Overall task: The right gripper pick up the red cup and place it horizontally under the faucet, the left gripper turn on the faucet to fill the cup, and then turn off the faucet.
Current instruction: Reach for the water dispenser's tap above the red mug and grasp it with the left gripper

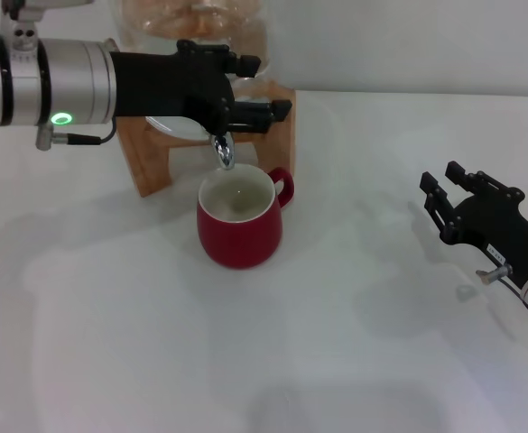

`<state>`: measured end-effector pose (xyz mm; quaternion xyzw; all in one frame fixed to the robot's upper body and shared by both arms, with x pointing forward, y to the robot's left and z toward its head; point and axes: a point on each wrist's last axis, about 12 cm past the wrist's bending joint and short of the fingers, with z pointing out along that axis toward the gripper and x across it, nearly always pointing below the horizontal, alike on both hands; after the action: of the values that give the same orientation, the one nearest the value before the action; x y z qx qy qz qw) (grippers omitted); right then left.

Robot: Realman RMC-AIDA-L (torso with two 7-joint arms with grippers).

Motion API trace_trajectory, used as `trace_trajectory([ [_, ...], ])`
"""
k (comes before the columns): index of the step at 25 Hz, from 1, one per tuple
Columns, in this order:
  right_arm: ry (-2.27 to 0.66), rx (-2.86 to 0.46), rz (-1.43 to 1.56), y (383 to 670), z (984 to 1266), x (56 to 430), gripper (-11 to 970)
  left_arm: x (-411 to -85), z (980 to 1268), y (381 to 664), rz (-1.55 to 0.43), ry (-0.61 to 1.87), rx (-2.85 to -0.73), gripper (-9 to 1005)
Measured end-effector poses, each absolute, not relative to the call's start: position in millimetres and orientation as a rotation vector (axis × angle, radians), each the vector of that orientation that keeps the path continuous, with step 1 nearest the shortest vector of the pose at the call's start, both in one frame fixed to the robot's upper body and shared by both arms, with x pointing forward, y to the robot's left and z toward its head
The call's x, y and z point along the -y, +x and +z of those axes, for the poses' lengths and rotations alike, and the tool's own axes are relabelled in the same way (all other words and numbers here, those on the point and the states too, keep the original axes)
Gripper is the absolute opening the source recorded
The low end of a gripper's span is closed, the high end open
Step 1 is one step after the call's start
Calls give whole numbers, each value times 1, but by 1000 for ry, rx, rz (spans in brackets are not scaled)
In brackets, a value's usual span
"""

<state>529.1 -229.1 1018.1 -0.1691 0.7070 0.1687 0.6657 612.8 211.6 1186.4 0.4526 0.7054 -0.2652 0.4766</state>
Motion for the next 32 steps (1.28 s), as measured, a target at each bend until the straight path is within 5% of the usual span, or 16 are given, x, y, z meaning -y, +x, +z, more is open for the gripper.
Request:
trace_trajectory([
  [32,-382,-1600,384,527,1017,229,363,-202,1182,613,-619,1143,-1746,759],
])
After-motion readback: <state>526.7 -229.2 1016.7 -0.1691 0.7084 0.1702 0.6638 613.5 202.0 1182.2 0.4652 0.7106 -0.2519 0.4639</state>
